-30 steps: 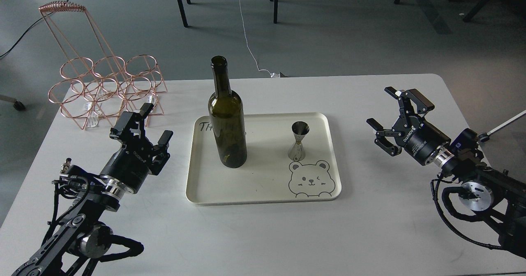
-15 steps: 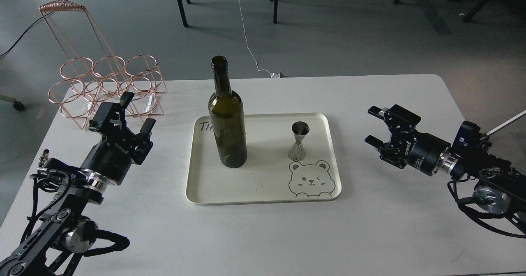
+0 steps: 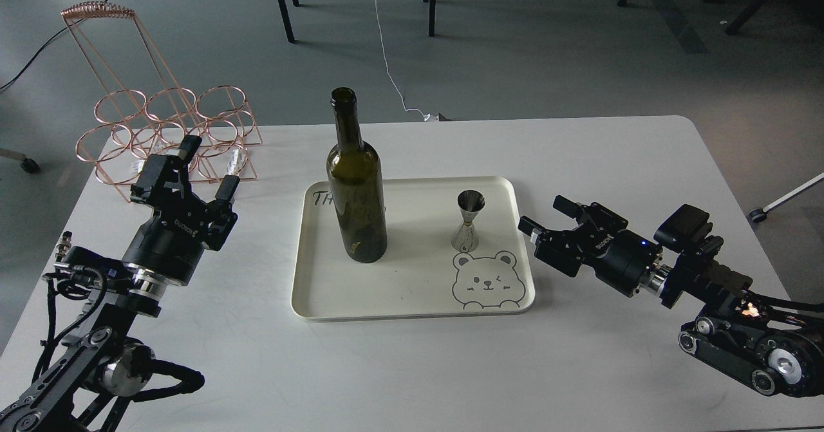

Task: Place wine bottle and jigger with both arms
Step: 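Close the right gripper around the metal jigger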

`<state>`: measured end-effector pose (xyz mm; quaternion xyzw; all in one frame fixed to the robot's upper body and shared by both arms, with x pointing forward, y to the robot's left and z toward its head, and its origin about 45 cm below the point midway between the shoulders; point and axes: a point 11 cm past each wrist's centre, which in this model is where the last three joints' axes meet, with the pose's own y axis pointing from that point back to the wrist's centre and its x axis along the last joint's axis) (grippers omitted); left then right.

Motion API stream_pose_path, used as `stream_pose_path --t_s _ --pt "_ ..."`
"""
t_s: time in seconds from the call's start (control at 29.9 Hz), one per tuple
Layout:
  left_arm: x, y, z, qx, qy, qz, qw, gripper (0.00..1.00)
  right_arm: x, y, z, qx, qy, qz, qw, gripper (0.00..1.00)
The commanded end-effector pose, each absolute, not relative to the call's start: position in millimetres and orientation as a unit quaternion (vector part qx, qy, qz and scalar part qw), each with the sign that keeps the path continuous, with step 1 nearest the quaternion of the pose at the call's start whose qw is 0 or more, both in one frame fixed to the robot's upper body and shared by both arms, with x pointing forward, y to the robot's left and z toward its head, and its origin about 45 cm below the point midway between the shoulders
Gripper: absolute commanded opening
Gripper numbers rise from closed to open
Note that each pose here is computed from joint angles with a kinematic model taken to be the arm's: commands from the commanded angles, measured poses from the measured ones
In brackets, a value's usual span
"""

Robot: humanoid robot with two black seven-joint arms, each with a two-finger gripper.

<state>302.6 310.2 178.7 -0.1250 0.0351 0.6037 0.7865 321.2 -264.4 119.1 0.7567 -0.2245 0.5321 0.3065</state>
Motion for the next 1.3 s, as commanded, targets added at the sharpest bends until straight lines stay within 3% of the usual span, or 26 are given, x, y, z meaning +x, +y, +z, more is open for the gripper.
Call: stream_pose_path --t_s 0.0,0.3,0.57,1.04,1.27 --pt "302.2 310.1 178.1 -0.125 0.036 0.604 0.786 0.98 318.1 -253.8 94.1 0.741 -0.168 0.563 0.324 0.95" --pt "302.6 309.9 179.8 -0.126 0.033 0.603 0.787 0.98 334.7 -216.9 79.1 0.738 -0.159 0.572 0.320 0.92" --pt "302.2 309.7 179.5 -0.128 0.034 0.603 0.787 0.98 346.8 -186.0 80.4 0.736 -0.152 0.584 0.307 0.81" --pt "302.7 309.6 180.3 -0.130 0.033 0.603 0.786 0.98 365.4 -177.8 92.1 0.723 -0.157 0.599 0.307 0.74" --pt "302.9 309.5 181.4 -0.131 0.032 0.603 0.786 0.98 366.8 -175.9 91.5 0.722 -0.157 0.599 0.309 0.53"
